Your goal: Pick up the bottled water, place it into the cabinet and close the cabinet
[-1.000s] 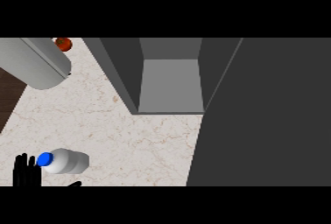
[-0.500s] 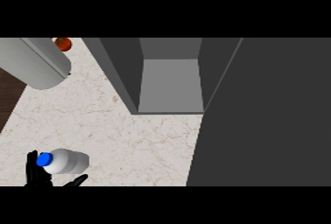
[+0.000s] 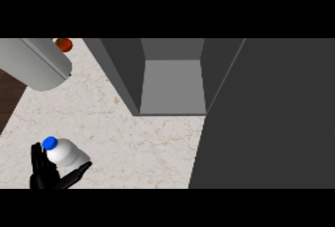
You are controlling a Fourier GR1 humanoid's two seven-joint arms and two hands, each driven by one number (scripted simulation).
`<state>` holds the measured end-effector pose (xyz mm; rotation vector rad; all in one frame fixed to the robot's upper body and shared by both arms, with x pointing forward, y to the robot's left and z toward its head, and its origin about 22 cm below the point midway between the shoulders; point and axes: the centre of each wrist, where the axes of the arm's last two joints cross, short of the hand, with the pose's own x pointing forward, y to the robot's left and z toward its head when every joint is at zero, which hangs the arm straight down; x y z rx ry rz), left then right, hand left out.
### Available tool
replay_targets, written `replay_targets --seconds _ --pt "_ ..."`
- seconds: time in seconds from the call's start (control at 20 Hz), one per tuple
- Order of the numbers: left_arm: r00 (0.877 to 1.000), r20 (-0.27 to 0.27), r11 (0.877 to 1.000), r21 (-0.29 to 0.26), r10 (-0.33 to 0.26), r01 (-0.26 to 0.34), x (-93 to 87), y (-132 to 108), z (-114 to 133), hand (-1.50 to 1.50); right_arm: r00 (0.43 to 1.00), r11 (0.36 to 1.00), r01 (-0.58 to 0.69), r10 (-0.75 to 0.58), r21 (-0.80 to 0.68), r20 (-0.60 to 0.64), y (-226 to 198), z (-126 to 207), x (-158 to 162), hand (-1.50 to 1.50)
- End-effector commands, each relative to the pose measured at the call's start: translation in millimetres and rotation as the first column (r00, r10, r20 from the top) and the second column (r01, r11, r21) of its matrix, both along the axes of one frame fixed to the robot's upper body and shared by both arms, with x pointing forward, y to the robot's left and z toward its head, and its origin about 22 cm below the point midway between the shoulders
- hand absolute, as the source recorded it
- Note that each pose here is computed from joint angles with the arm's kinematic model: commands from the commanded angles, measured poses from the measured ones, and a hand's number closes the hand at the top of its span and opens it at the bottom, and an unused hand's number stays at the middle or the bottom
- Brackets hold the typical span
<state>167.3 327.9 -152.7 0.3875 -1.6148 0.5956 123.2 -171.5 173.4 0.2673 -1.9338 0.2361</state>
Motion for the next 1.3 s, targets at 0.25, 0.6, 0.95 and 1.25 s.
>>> replay_targets --seconds 0.25,0.6,0.95,1.25 --pt "0.992 0.08 0.994 -0.03 -0.101 0.103 20.4 -2.6 -4.4 1.5 0.999 1.0 0.026 -0.026 -0.01 0.038 -14.3 22.0 -29.4 -1.5" --pt "0.989 0.038 0.95 0.287 -0.142 0.125 36.4 -5.2 12.3 1.5 0.999 0.999 0.014 -0.012 -0.035 0.052 -14.7 13.3 -27.2 -1.5" --pt "0.788 0.049 0.747 0.359 -0.613 0.559 102.7 -81.6 35.7 1.5 0.999 1.0 -0.008 0.009 -0.026 0.05 -5.2 7.3 -12.2 -1.5" --pt "0.745 0.152 0.753 0.264 -0.649 0.602 142.0 -111.7 57.5 1.5 0.999 1.0 0.023 -0.022 -0.007 0.034 -6.1 9.9 -18.0 -1.5"
